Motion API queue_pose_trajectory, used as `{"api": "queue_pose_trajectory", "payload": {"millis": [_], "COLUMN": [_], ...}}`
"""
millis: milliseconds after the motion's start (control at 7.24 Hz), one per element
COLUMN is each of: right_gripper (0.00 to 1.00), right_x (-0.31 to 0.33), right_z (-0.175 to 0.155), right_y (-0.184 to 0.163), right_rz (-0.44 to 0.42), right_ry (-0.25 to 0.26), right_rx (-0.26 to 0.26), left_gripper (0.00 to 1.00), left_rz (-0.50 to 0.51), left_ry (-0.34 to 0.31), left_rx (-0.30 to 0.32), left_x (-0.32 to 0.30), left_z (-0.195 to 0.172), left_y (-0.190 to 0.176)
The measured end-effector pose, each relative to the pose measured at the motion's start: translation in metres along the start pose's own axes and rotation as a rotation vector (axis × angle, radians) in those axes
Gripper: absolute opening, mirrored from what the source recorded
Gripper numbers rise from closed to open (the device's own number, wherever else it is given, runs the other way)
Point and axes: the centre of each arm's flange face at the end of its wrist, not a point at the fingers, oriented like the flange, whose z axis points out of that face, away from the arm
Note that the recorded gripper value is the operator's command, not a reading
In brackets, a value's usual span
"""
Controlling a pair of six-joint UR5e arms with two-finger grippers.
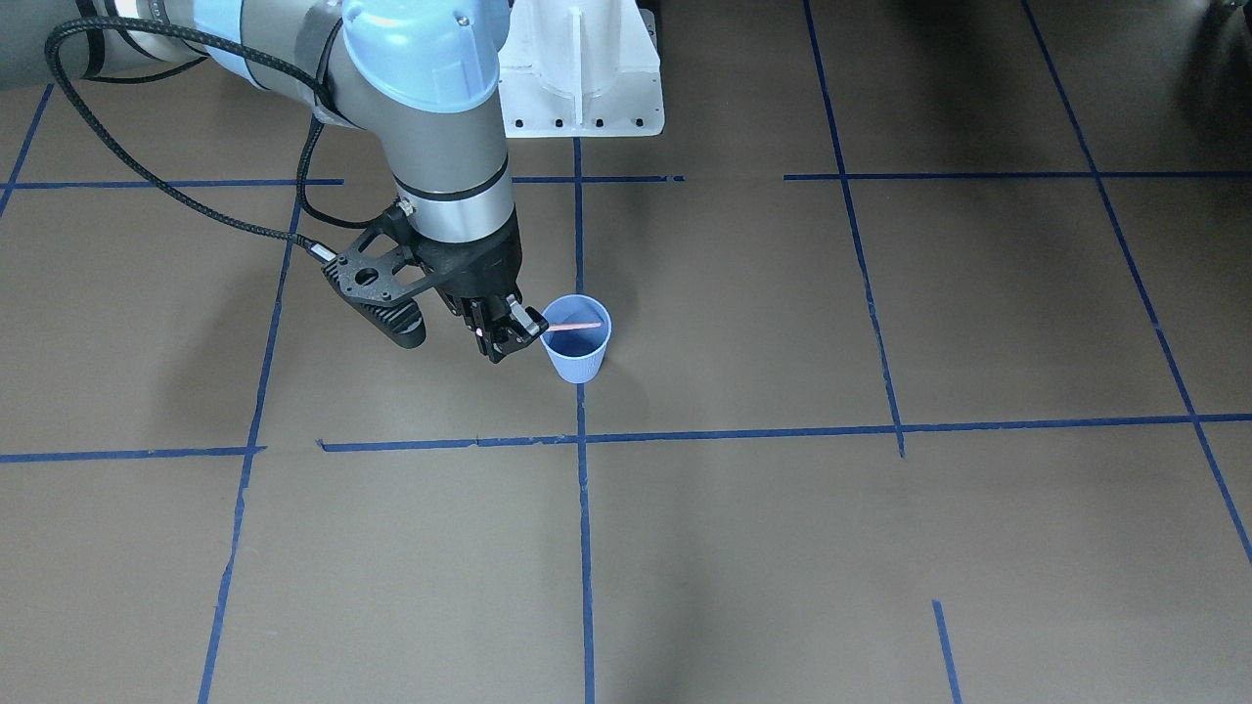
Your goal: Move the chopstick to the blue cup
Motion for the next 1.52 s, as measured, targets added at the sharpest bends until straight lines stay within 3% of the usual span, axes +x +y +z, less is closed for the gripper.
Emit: {"api": "queue_pose_trajectory", "payload": {"millis": [276,414,553,1243,1520], "right_gripper": [0.10,0.39,0.99,1.00,1.00], "right_x": [0.006,0.008,0.008,0.011,0.014], "right_z": [0.014,0.020,0.024,0.025,0.007], "right_y": [0.006,0.012,0.018,0.020,-0.016], "right_rz": [-0.014,-0.024,-0.032,-0.135,-0.216], "right_ry": [0.017,0.022,0.023,0.002,-0.006], "right_rx": [0.012,0.024,0.037,0.034,-0.024], "left_gripper": [1.00,1.00,1.00,1.00,1.00], "left_rz": [0.000,0.000,0.000,0.001,0.001], "left_ry": [0.000,0.000,0.000,-0.001,-0.001], "left_rx": [-0.001,-0.001,-0.001,-0.002,-0.003], "left_x": [0.000,0.000,0.000,0.000,-0.001], "left_z": [0.000,0.001,0.001,0.001,0.001], "left_y": [0.000,0.000,0.000,-0.001,0.000]}}
